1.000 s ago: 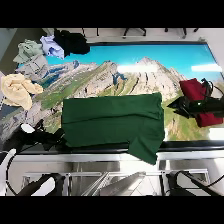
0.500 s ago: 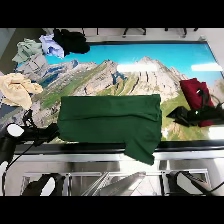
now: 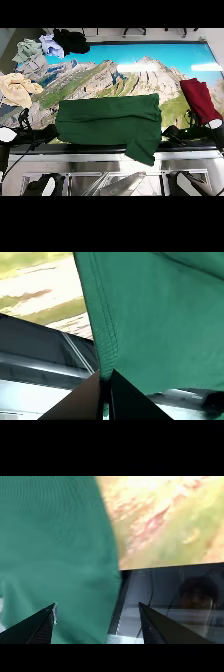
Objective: Fold the shirts.
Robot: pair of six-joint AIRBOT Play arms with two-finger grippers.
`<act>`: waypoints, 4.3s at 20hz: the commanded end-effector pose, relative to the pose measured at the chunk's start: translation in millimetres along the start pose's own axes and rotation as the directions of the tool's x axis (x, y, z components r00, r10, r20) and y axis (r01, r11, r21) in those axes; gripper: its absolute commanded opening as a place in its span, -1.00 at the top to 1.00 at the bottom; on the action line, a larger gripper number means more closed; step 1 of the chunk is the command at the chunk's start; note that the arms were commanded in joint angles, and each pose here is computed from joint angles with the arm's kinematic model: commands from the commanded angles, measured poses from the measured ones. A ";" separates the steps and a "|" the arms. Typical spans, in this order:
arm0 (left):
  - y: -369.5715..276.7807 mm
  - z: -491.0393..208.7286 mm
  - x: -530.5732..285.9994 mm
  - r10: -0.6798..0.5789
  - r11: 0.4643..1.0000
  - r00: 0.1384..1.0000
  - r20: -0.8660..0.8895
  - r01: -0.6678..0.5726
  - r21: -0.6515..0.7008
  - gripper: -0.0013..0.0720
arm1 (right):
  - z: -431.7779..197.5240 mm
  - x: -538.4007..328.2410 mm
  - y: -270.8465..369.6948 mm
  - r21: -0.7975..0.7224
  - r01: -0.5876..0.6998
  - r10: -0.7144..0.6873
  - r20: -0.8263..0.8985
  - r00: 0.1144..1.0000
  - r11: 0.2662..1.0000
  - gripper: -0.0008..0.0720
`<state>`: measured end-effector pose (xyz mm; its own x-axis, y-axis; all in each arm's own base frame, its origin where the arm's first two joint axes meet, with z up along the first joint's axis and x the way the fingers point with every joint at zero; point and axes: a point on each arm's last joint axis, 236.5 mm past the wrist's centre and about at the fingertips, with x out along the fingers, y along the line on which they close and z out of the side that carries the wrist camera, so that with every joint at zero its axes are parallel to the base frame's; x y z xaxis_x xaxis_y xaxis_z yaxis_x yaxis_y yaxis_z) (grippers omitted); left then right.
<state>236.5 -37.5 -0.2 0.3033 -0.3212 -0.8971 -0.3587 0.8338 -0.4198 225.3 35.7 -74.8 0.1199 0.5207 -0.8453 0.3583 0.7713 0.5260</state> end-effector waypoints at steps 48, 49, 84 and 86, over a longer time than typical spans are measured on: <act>-37.0 163.9 116.4 -0.005 0.989 0.976 -0.216 0.036 0.143 0.93 | 151.8 17.8 91.8 -0.233 0.079 -0.033 0.194 0.980 0.969 0.90; -38.6 167.8 113.5 -0.006 0.988 0.979 -0.206 0.037 0.149 0.93 | 154.0 17.1 91.4 -0.232 0.081 -0.033 0.203 0.979 0.969 0.90; -179.3 134.7 -2.1 -0.065 0.856 0.993 -0.095 0.104 0.506 0.93 | 95.4 59.7 70.6 -0.194 -0.279 0.233 -0.228 0.945 0.941 0.90; -179.8 102.3 31.5 -0.037 0.851 0.985 -0.170 0.120 0.511 0.93 | 90.7 39.3 74.0 -0.243 -0.247 0.196 -0.216 0.957 0.938 0.90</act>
<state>418.8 -126.6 92.5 0.2380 -0.4138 -0.8787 0.1725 0.9083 -0.3810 347.1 78.0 -97.0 -0.0011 0.7307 -0.6827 0.1138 0.6784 0.7259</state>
